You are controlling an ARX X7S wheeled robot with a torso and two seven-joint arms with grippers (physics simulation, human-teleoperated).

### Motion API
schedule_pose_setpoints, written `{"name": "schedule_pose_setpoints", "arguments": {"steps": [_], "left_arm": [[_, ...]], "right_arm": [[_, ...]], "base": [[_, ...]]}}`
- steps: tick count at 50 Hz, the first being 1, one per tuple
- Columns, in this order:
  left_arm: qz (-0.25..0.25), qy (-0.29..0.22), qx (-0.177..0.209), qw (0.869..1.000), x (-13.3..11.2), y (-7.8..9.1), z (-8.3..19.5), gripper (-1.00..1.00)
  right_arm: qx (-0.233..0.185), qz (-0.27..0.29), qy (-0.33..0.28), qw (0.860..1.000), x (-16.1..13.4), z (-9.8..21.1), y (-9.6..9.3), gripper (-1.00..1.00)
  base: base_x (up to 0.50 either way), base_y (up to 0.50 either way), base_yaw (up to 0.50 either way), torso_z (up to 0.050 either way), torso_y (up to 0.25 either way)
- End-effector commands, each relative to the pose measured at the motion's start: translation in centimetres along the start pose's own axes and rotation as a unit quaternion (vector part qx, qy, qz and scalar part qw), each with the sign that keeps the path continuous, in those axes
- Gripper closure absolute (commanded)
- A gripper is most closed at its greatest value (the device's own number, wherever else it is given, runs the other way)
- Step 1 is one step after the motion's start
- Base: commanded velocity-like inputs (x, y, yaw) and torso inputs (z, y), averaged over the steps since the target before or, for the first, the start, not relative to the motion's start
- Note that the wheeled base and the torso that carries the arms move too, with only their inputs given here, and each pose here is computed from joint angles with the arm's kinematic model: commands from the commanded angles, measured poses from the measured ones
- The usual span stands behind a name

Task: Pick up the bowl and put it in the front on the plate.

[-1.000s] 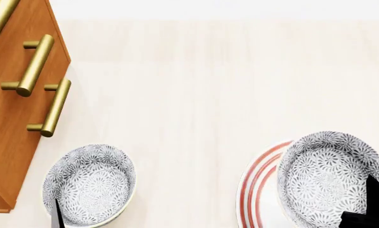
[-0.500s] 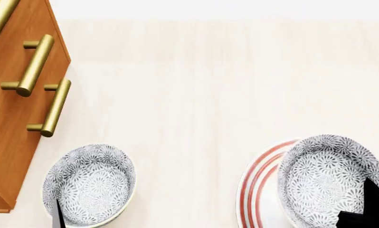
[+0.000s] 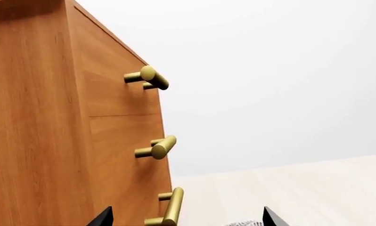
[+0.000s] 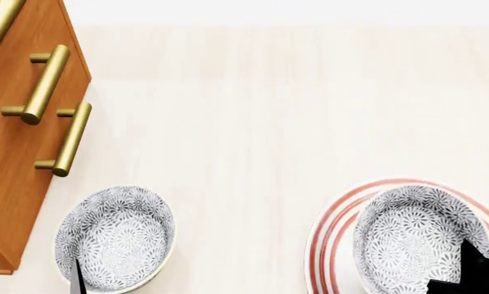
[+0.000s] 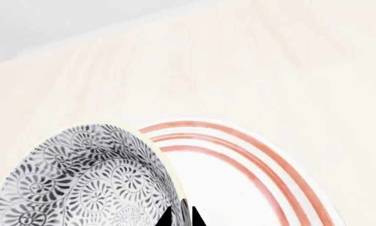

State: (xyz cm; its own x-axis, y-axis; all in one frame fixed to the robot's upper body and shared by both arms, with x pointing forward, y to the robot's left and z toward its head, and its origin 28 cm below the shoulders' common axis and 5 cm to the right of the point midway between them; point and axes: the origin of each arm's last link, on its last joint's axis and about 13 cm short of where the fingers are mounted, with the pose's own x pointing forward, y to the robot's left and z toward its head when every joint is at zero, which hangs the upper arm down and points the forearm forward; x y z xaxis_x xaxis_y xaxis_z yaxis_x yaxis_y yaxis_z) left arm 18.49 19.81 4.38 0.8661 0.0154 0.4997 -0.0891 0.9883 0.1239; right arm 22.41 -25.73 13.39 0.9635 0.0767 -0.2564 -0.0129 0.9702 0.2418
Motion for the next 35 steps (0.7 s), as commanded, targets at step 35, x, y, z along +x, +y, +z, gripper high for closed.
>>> {"name": "schedule_pose_setpoints", "arguments": {"steps": [35], "left_arm": [[0.006, 0.005, 0.002, 1.0, 0.4, 0.1, 0.0, -1.0]], "right_arm": [[-0.006, 0.003, 0.012, 1.0, 2.1, -1.4, -0.4, 1.0]], "base": [[0.0, 0.0, 0.0, 0.0, 0.0]]}}
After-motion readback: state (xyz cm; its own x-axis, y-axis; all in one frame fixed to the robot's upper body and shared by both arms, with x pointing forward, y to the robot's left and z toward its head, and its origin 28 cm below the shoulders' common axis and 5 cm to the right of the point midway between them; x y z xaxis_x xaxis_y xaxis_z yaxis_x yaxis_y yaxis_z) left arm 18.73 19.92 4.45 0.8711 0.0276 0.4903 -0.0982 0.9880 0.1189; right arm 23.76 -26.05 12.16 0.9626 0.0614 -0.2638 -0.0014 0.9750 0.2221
